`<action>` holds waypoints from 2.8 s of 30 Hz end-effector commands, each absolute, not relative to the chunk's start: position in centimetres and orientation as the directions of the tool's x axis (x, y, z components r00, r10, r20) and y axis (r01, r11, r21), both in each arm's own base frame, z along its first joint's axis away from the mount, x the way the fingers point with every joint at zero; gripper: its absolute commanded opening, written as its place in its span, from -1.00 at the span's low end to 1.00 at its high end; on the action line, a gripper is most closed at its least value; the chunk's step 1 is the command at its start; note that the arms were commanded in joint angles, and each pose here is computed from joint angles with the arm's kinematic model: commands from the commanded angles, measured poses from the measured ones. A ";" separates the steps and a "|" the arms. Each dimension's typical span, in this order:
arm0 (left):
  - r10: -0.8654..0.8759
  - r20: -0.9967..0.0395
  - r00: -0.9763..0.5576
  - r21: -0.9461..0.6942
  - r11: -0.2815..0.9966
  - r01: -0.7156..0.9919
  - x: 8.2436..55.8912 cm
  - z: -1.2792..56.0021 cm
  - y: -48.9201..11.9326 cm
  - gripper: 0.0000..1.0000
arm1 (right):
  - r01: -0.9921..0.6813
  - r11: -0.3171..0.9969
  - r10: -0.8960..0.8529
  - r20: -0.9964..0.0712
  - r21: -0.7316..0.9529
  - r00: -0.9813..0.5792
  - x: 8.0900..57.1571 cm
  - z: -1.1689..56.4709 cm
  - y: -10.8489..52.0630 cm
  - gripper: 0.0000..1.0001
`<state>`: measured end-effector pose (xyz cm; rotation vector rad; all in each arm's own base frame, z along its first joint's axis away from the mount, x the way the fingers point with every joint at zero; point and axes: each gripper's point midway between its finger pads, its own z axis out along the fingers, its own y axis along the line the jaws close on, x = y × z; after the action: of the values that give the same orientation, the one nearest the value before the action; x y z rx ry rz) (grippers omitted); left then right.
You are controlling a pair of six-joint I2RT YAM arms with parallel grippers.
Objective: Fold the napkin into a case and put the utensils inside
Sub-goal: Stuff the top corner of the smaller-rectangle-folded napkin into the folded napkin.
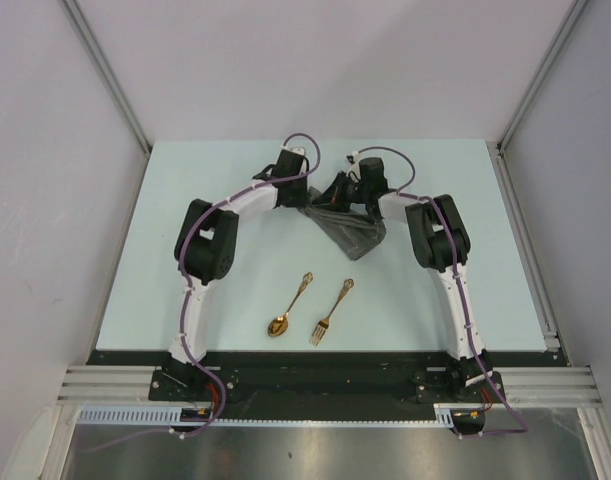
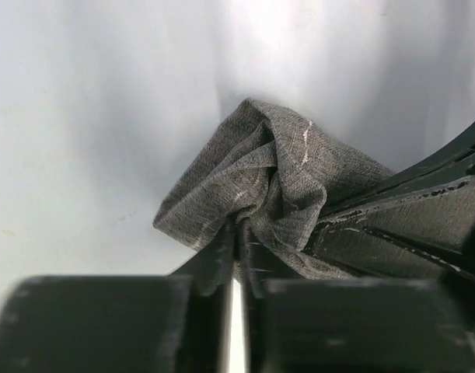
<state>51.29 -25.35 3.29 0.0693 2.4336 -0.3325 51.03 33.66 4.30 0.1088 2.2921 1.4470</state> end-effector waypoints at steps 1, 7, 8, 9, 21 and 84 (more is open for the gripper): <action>-0.040 -0.719 -0.694 -0.224 0.959 0.176 52.5 7.0 -25.9 -0.98 | -0.211 0.446 0.263 -0.353 0.870 -0.898 51.5 5.3 34.6 -1.00; -0.118 -0.759 -0.640 -0.331 0.917 0.223 52.0 10.1 -26.9 -1.00 | -0.231 0.441 0.245 -0.363 0.867 -0.899 50.8 6.4 35.5 -1.00; -0.131 -0.764 -0.632 -0.345 0.910 0.229 51.9 10.5 -27.0 -1.00 | -0.228 0.442 0.245 -0.361 0.868 -0.900 50.7 6.6 35.5 -1.00; -0.137 -0.767 -0.626 -0.352 0.906 0.233 51.8 10.8 -27.1 -1.00 | -0.227 0.443 0.241 -0.359 0.867 -0.902 50.5 6.6 35.8 -1.00; -0.214 -0.715 -0.665 -0.492 0.830 0.261 51.0 10.0 -28.6 -1.00 | -0.219 0.442 0.221 -0.342 0.870 -0.913 49.7 5.9 38.6 -1.00; -0.336 -0.492 -0.803 -0.538 0.842 -0.022 50.7 2.0 -24.2 -1.00 | -0.172 0.696 0.185 -0.405 0.697 -0.895 48.5 7.0 23.3 -0.25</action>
<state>53.91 -23.87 3.54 -0.2602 2.3023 -0.6853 50.45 22.50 7.11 0.0682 2.4331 1.0624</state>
